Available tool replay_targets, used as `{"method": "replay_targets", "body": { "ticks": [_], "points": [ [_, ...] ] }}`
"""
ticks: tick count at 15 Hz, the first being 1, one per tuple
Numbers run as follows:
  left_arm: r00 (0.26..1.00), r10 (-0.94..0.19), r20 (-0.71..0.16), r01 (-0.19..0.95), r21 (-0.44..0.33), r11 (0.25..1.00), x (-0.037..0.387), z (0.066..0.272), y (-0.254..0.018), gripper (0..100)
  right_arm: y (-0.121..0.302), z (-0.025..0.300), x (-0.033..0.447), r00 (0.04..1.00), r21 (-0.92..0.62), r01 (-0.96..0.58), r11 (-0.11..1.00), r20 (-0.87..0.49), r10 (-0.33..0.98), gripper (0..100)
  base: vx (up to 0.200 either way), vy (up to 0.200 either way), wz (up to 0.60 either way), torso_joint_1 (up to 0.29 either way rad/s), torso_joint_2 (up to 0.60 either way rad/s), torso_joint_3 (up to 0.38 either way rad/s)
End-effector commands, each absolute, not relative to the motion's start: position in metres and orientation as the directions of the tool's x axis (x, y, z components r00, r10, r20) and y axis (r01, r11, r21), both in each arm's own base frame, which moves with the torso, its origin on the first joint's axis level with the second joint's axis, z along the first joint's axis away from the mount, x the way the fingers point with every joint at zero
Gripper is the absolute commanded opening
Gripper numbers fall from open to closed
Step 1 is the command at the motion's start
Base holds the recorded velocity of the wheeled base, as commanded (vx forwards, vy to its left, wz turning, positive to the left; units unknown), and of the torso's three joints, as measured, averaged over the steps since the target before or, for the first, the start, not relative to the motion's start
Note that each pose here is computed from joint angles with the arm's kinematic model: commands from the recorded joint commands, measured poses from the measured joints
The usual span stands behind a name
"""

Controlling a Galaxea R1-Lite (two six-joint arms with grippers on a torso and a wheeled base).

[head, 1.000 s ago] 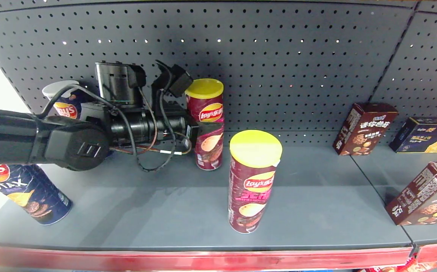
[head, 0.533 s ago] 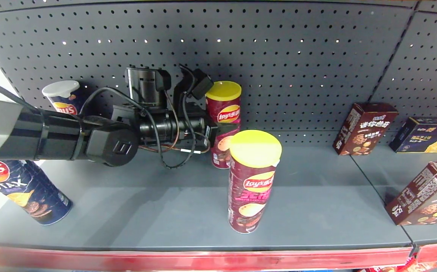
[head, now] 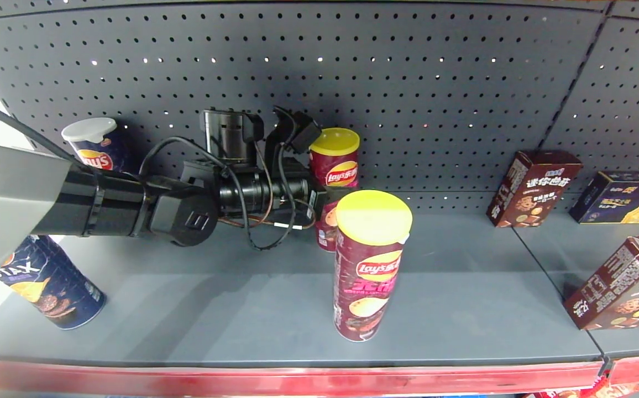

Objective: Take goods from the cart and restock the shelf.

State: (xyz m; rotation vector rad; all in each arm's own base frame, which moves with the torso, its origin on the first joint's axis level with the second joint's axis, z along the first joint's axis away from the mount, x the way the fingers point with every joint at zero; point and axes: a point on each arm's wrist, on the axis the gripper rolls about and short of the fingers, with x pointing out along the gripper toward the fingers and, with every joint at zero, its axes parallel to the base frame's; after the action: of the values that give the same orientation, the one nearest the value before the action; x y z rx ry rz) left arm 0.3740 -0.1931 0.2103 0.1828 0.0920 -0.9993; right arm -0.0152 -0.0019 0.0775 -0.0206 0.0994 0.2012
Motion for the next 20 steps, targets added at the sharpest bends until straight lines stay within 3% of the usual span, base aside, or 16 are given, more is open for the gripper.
{"method": "replay_targets", "body": {
  "ticks": [1,5,6,11,16,20],
  "points": [
    [0.537,-0.827,-0.166,0.844,0.108,0.526,0.376,0.207,-0.194,0,-0.002,0.078,-0.015,0.975,-0.011,-0.201,0.98,-0.103,0.199,100,0.0,0.0,0.0,0.0,0.0,0.0],
    [0.538,-0.826,-0.169,0.843,0.109,0.527,0.378,0.204,-0.195,0,-0.002,0.078,-0.015,0.974,-0.011,-0.202,0.979,-0.103,0.2,100,0.0,0.0,0.0,0.0,0.0,0.0],
    [0.538,-0.826,-0.169,0.843,0.109,0.527,0.378,0.204,-0.195,100,-0.002,0.078,-0.015,0.974,-0.011,-0.202,0.979,-0.103,0.2,100,0.0,0.0,0.0,0.0,0.0,0.0],
    [0.548,-0.824,-0.146,0.836,0.121,0.535,0.373,0.209,-0.189,100,-0.002,0.078,-0.015,0.974,-0.011,-0.202,0.979,-0.103,0.2,100,0.0,0.0,0.0,0.0,0.0,0.0],
    [0.56,-0.816,-0.143,0.828,0.128,0.546,0.34,0.211,-0.169,100,-0.002,0.078,-0.015,0.975,-0.011,-0.201,0.98,-0.103,0.199,100,0.0,0.0,0.0,0.0,0.0,0.0],
    [0.659,-0.732,-0.173,0.752,0.135,0.645,0.326,0.192,-0.16,100,-0.002,0.078,-0.015,0.975,-0.012,-0.201,0.98,-0.103,0.199,100,0.0,0.0,0.0,0.0,0.0,0.0]
  ]
}}
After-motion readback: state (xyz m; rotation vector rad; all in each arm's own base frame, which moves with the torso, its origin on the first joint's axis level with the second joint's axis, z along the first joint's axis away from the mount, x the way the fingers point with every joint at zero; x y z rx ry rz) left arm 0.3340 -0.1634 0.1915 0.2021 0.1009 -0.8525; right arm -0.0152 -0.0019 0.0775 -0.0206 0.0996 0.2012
